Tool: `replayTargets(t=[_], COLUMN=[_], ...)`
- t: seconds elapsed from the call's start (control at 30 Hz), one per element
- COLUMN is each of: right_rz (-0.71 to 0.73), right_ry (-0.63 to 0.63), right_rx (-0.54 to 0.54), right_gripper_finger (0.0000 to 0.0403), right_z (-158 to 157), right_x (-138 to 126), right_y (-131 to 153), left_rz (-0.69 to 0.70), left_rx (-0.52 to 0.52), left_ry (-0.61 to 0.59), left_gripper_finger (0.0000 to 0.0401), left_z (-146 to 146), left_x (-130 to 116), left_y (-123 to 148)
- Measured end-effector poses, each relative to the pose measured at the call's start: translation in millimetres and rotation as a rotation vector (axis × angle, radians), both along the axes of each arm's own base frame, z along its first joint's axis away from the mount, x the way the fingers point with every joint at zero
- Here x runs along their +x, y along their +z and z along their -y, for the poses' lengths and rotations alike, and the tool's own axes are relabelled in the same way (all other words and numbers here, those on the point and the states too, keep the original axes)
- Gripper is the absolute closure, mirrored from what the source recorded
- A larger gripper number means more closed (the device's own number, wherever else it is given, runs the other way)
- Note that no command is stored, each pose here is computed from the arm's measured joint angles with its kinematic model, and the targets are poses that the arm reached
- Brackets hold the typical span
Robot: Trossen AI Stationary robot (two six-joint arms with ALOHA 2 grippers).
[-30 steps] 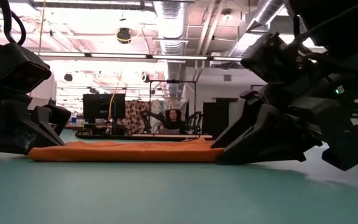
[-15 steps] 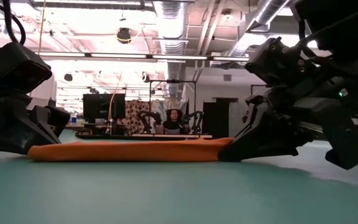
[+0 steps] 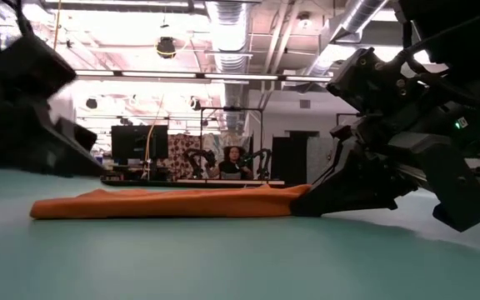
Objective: Roll napkin
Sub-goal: Roll the orange table napkin
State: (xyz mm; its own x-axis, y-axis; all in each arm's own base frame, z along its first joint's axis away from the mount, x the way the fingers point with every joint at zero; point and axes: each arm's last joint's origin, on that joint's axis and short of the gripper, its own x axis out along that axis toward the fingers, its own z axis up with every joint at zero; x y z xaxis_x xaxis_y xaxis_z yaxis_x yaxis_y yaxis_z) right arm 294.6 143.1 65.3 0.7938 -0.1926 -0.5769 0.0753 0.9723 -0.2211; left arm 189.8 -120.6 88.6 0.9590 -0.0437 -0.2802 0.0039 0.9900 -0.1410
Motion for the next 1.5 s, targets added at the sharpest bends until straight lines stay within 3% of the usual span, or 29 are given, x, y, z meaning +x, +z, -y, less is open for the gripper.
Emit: replayTargets(t=[0.3,0.43,0.67,1.07,1.5], right_rz=[0.011,-0.021,-0.036,-0.022,0.007], right_ry=[0.003,-0.029,-0.057,-0.269,-0.318], right_rx=[0.054,0.171,0.495,0.726,0.741], right_gripper_finger=[0.0387,0.0387,0.0387,0.0387,0.0387], right_z=[-3,1,20,55,65], right_x=[4,0,4,19,22], right_y=[28,45,78,74,75], left_rz=[-0.175,-0.21,-0.258,-0.28,-0.286], left_rx=[0.154,0.157,0.141,0.132,0.171], left_ry=[0.023,0.01,-0.039,-0.124,-0.167], left_gripper_finger=[0.0401,0.0401,0.0401,0.0401,0.0401], left_z=[8,9,9,12,8], left_x=[22,22,20,20,22], left_y=[-7,-9,-13,-14,-14])
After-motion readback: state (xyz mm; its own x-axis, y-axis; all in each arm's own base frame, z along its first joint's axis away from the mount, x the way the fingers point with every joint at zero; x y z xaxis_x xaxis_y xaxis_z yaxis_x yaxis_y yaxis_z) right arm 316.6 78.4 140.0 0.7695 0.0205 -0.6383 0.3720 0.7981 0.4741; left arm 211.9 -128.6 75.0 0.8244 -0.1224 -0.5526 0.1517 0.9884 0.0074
